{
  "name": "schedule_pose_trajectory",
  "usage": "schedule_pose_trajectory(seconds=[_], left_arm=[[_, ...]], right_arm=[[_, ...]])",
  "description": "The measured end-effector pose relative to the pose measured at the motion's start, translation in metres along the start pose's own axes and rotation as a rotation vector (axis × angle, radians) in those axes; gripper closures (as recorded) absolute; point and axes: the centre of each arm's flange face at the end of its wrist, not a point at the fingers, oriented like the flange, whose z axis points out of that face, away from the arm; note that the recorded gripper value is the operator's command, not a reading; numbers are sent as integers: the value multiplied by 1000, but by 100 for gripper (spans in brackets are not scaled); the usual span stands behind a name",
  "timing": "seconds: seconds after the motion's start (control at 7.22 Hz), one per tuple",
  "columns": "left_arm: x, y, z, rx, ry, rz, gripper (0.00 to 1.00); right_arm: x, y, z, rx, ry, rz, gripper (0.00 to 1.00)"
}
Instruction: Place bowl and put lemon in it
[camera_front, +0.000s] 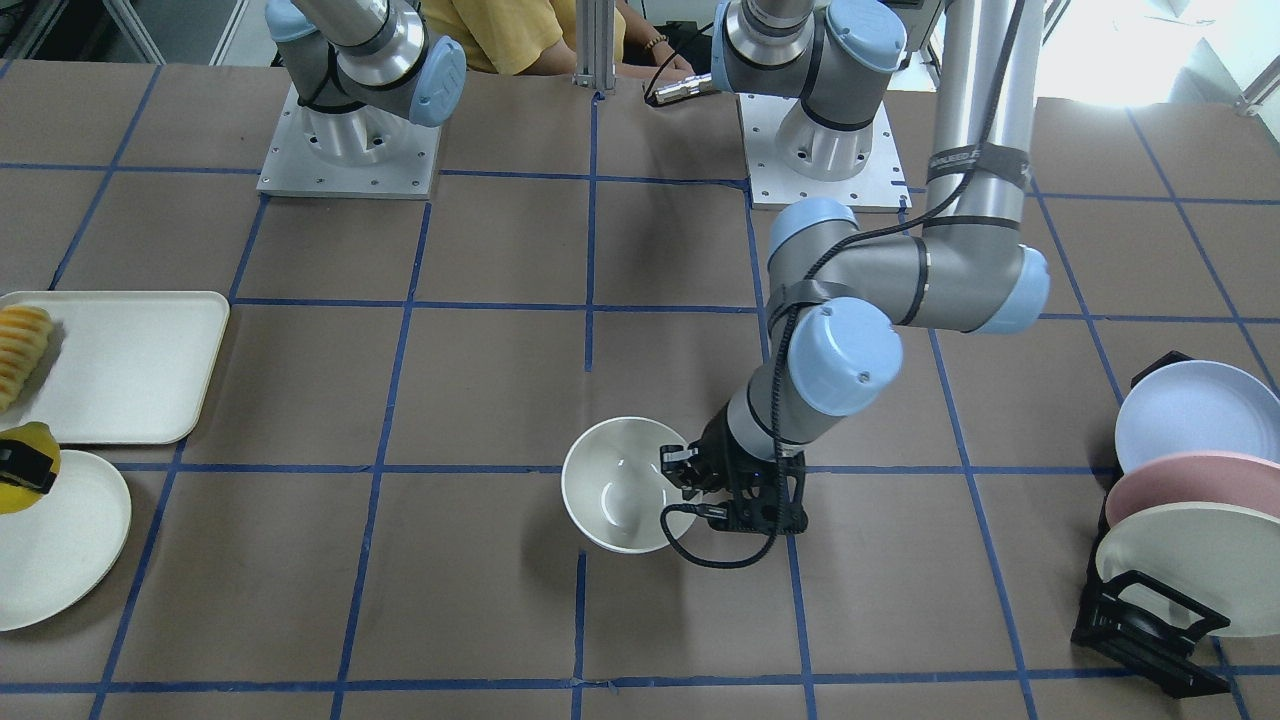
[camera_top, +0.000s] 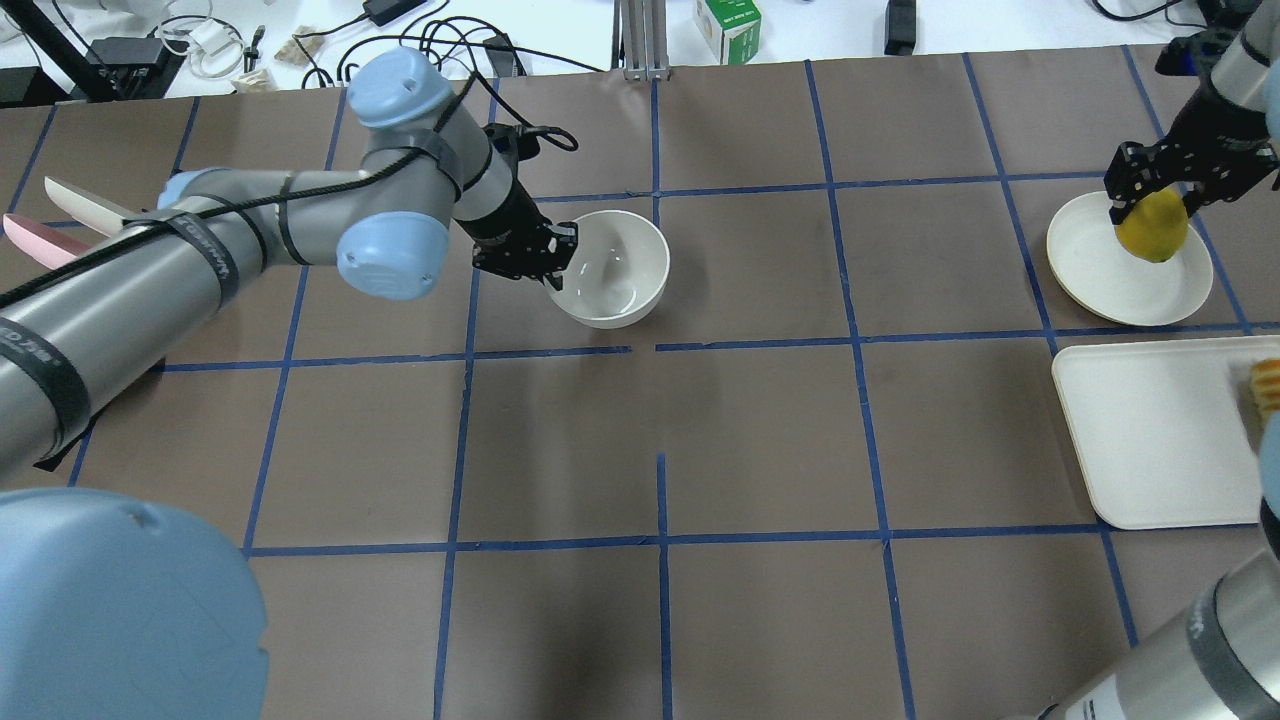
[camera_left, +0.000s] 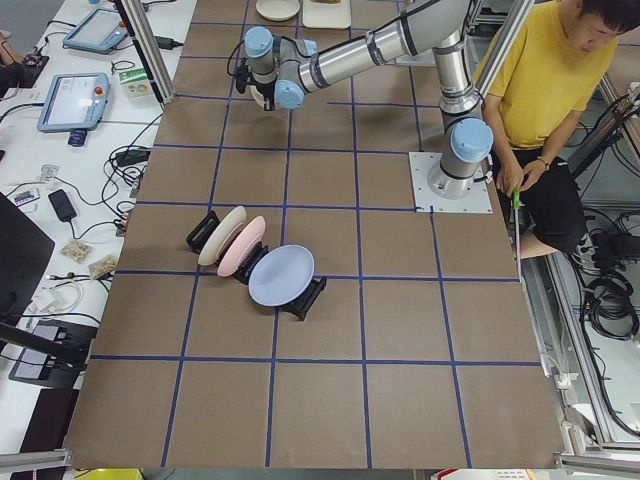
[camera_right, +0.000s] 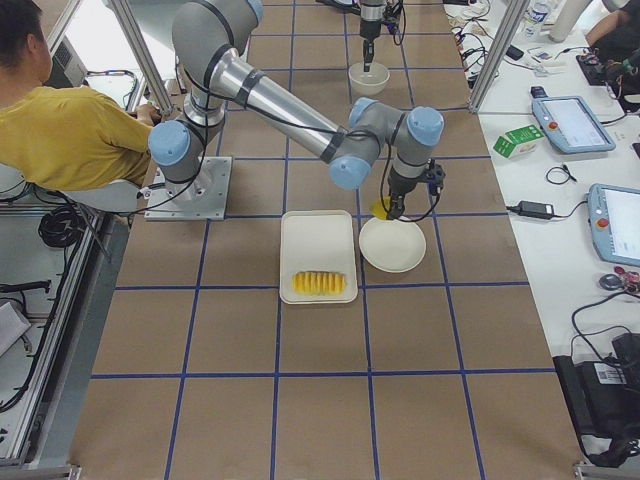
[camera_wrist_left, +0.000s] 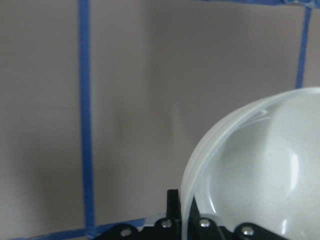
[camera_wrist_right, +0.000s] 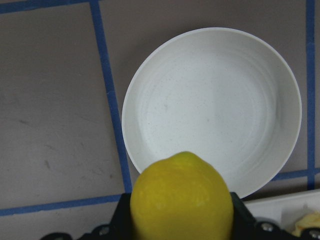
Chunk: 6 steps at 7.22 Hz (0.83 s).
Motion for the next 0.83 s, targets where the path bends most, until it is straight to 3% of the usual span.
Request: schedule_pose_trajectory(seconds=[0.14,0.42,0.69,0.83], left_arm=[[17,18,15,21,-9,-2,100],[38,41,36,23,-57,20,23],[42,46,36,38,-115,36,2],[45,45,19,56,-123,41,1]], right_arm=[[-9,10,-22,13,3,2,100],[-39,23,-49,26,-28,22,100],[-91,30,-64,33,-47,49,100],[-119,32,-66,35,-63,57,100]])
